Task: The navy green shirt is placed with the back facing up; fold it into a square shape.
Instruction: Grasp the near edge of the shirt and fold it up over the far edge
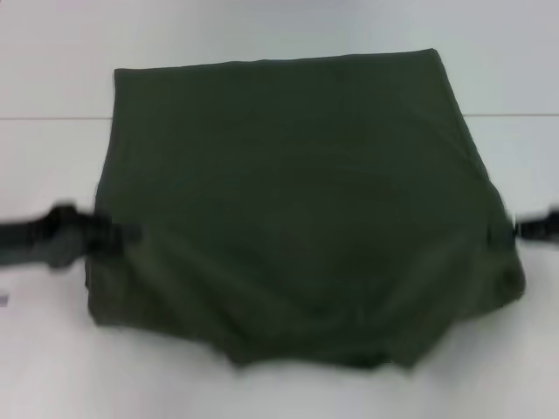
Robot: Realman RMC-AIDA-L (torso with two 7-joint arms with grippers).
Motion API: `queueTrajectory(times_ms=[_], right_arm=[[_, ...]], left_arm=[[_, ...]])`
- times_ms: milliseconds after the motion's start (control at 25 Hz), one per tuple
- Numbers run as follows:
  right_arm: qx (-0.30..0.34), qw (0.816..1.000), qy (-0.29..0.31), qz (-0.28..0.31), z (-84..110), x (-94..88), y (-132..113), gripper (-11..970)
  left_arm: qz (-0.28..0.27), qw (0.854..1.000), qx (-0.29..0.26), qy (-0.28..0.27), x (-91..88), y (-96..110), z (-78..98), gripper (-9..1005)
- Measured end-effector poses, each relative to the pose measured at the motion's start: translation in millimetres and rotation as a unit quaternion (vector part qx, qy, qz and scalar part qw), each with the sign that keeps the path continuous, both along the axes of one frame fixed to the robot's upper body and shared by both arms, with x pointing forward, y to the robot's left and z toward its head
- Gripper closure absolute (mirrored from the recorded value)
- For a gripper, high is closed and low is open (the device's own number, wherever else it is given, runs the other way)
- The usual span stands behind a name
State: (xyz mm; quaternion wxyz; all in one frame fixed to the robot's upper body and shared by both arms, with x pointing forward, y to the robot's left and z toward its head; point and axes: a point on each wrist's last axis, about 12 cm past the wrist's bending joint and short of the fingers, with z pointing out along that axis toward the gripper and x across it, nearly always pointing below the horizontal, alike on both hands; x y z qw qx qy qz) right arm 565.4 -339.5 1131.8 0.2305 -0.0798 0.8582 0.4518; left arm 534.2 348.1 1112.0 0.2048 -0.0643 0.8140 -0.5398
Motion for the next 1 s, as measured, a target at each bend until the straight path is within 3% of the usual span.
queueTrajectory(times_ms=[200,400,600,1000], right_arm=[[-0.044,0.994,-0.041,-0.089,6.5,44.7,9,917],[-0.097,0.981,-0.079,-0.149,-2.6,74.9,29,907],[-0.146,0.969,-0.099,-0.170,-16.2,84.4,45,897],[-0.182,0.948,-0.140,-0.221,-8.9,102.4,45,877]], left_arm=[[0.063,0.997,0.033,-0.016,51.8,-12,10.6,875],[0.127,0.985,0.117,-0.018,85.1,-22,1.4,870],[0.151,0.973,0.175,-0.015,93.1,-28,-11.4,865],[0.147,0.963,0.216,-0.069,103.5,-28,-1.7,856]])
